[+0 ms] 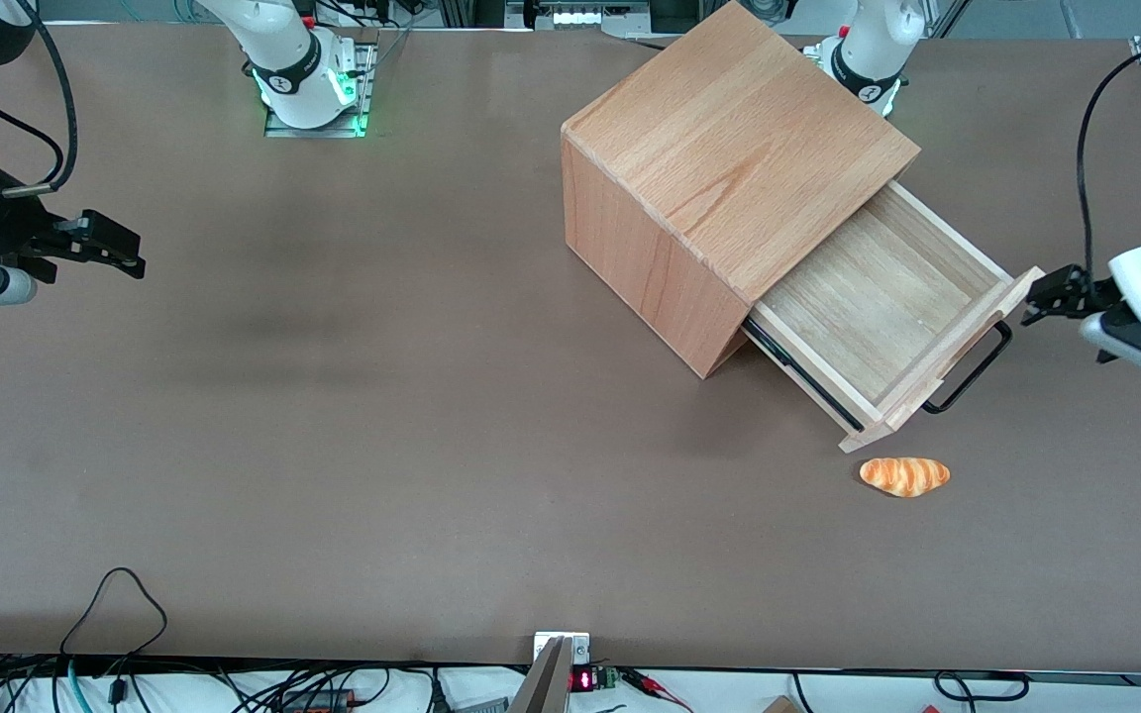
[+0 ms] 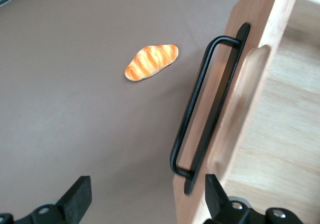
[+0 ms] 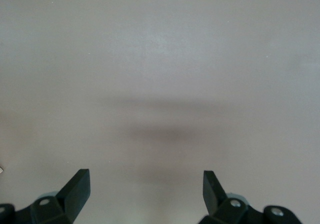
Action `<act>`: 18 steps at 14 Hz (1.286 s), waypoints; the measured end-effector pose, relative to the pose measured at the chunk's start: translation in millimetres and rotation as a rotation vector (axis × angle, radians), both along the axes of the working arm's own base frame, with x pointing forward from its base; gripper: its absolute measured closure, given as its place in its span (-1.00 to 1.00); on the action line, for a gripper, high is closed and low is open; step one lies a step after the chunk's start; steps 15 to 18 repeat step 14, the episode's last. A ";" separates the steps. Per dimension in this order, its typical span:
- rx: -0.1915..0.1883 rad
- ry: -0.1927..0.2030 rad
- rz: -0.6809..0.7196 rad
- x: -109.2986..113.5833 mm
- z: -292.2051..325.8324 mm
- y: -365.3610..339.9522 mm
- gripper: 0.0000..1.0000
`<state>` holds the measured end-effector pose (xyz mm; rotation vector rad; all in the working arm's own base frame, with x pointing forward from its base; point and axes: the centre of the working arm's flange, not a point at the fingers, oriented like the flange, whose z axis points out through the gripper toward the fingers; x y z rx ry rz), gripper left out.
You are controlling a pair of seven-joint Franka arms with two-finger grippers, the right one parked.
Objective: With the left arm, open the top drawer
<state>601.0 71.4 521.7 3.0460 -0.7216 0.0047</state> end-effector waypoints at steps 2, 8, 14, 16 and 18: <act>-0.006 -0.006 0.081 -7.3 29.6 -0.3 -1.00; -0.042 -0.004 0.405 -56.2 106.1 -1.2 -1.00; -0.013 -0.014 0.507 -57.5 110.6 -15.5 -1.00; -0.013 -0.014 0.507 -57.5 110.6 -15.5 -1.00; -0.013 -0.014 0.507 -57.5 110.6 -15.5 -1.00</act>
